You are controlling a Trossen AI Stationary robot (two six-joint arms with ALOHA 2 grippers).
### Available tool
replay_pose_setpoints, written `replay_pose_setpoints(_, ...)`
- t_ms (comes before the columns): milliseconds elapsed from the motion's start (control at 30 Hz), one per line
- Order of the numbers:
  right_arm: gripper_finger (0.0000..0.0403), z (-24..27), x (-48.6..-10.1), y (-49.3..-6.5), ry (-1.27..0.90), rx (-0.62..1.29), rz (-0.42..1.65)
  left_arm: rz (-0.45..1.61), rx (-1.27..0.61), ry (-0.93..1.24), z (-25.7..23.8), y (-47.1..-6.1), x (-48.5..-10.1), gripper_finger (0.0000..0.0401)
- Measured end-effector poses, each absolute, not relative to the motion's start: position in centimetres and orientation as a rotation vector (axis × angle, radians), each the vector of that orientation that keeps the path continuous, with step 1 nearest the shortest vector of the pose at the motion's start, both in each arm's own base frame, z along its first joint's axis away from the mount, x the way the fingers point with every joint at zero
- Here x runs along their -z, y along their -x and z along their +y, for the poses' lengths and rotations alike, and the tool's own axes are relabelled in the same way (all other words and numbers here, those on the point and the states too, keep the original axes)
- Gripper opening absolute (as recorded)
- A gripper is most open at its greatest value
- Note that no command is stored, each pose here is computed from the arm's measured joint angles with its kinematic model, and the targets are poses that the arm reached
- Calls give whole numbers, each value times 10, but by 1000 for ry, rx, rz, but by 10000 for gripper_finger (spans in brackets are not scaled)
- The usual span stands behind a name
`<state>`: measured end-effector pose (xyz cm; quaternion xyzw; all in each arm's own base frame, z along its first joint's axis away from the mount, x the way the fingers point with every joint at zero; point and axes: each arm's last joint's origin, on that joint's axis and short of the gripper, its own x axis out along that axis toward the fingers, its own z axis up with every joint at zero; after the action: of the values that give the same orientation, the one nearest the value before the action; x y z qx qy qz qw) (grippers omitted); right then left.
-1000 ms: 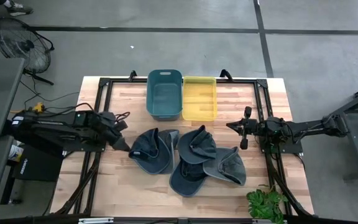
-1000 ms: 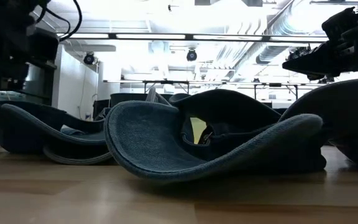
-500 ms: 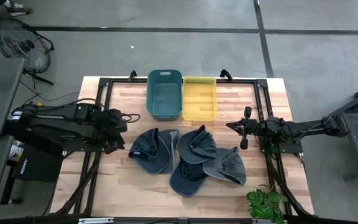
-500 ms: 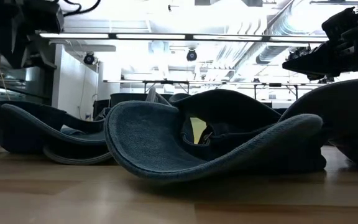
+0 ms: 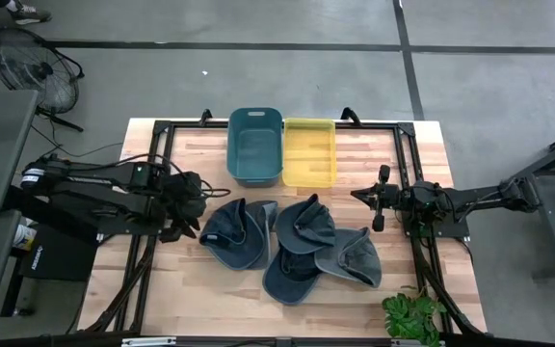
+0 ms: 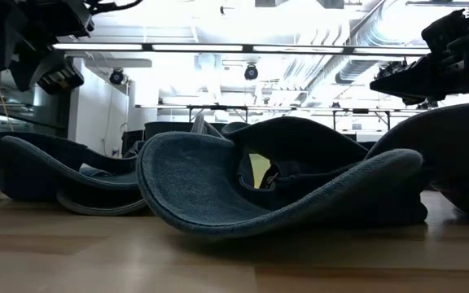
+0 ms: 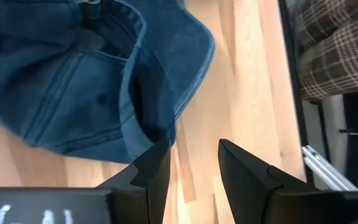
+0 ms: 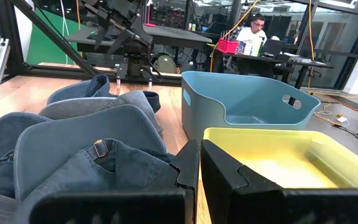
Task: Pick & Place hat
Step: Put the top left blue cap into the blue bin
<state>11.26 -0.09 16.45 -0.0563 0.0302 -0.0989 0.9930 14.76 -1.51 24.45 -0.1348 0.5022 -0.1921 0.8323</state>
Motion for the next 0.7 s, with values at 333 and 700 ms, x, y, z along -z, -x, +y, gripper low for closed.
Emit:
replay_pose_setpoints(333, 12, -1, -164, -113, 113, 199, 61, 1115, 289, 357, -14, -174, -230, 133)
replay_pose_setpoints(700, 12, -1, -164, -113, 113, 198, 63, 1166, 385, 278, -19, -182, -219, 191)
